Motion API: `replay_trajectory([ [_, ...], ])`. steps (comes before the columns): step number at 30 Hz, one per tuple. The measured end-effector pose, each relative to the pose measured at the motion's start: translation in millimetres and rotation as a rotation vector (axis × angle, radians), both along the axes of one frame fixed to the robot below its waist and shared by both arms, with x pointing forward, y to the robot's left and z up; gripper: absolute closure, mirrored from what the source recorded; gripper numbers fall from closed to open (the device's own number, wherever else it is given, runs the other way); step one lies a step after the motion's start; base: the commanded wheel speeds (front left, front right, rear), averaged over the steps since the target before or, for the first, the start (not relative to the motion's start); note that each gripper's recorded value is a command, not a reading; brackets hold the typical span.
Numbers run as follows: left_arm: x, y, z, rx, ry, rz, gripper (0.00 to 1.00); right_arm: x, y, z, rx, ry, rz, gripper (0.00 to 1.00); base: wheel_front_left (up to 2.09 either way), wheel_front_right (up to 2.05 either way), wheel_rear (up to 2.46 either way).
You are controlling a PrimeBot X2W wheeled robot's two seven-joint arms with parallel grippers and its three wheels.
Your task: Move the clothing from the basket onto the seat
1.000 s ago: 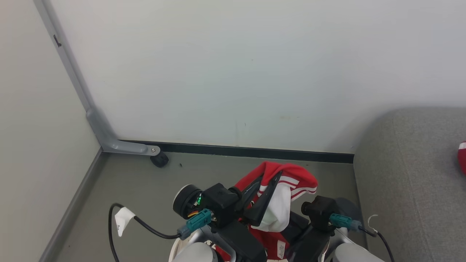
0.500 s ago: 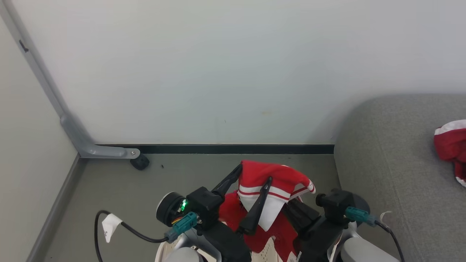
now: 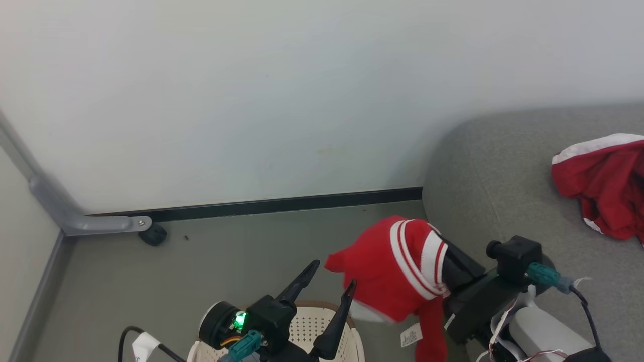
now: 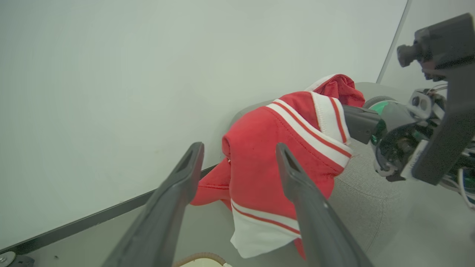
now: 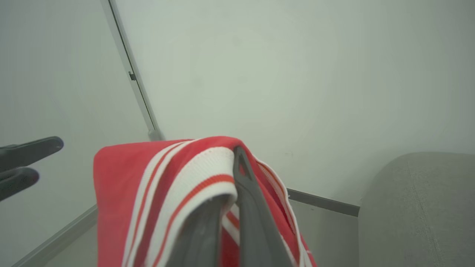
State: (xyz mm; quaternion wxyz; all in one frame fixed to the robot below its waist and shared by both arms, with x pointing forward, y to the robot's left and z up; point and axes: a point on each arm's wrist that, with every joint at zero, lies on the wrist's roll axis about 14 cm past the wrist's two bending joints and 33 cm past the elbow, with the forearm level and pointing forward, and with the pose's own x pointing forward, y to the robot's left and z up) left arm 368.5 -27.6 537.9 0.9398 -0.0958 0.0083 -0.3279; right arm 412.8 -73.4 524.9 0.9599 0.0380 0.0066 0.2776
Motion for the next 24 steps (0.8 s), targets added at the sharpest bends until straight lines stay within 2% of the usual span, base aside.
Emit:
replay_trajectory([
  [10,-9,-35,-15,0.015,0.032,-0.122,0.0,15,-80,15,0.001,-0.039,-0.228,1.0,0.0,0.0,0.0],
  [24,-20,-77,-31,0.016,0.085,-0.267,0.0,-1,-169,32,0.003,-0.082,-0.484,1.0,0.0,0.0,0.0],
])
